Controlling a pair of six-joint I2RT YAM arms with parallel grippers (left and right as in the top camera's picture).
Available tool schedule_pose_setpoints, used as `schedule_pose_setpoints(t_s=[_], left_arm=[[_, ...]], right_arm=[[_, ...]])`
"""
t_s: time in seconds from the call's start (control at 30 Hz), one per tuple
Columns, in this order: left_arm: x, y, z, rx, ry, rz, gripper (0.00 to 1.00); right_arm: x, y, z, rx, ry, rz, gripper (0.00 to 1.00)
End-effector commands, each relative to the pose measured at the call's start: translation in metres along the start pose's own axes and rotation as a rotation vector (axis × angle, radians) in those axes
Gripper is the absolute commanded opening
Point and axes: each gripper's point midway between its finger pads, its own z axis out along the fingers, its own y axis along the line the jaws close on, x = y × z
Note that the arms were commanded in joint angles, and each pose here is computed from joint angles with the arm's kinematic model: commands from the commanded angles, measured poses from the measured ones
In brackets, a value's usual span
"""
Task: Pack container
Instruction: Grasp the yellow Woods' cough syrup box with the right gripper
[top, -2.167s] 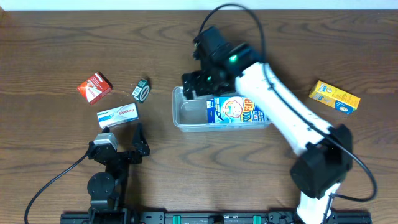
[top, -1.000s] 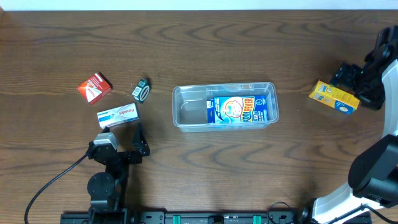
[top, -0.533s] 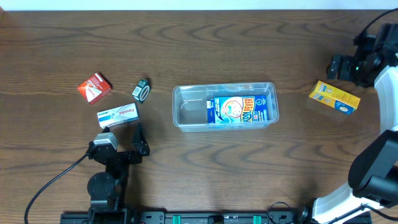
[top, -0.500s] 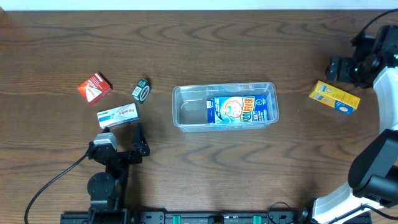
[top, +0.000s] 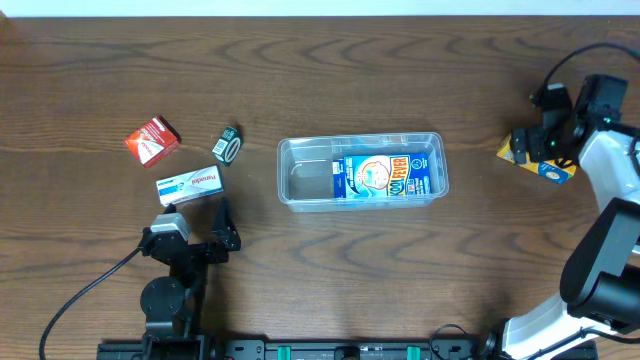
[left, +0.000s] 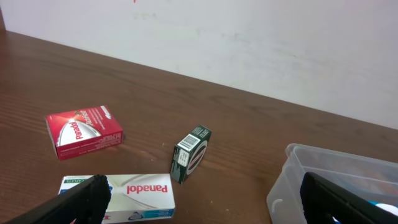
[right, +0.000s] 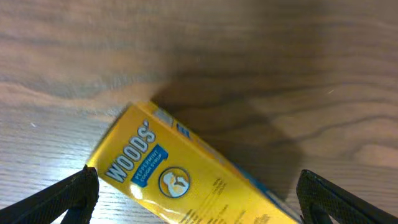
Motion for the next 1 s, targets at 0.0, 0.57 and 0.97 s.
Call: schedule_pose_setpoints(t_s=[0.0,0.57,0.97], left_arm=[[0.016,0.002,0.001,0.001,0.053,0.013,0.98],[0.016,0.002,0.001,0.001,0.053,0.013,0.98],[0.016,0.002,0.001,0.001,0.053,0.013,0.98]], right_arm=[[0.015,-0.002,0.007,0.012,0.022,-0.011,0.99],[0.043,0.013,0.013,-0.009,0.109,0.445,0.87],[0.046,0.008,0.013,0.024,0.115,0.587,0.68]])
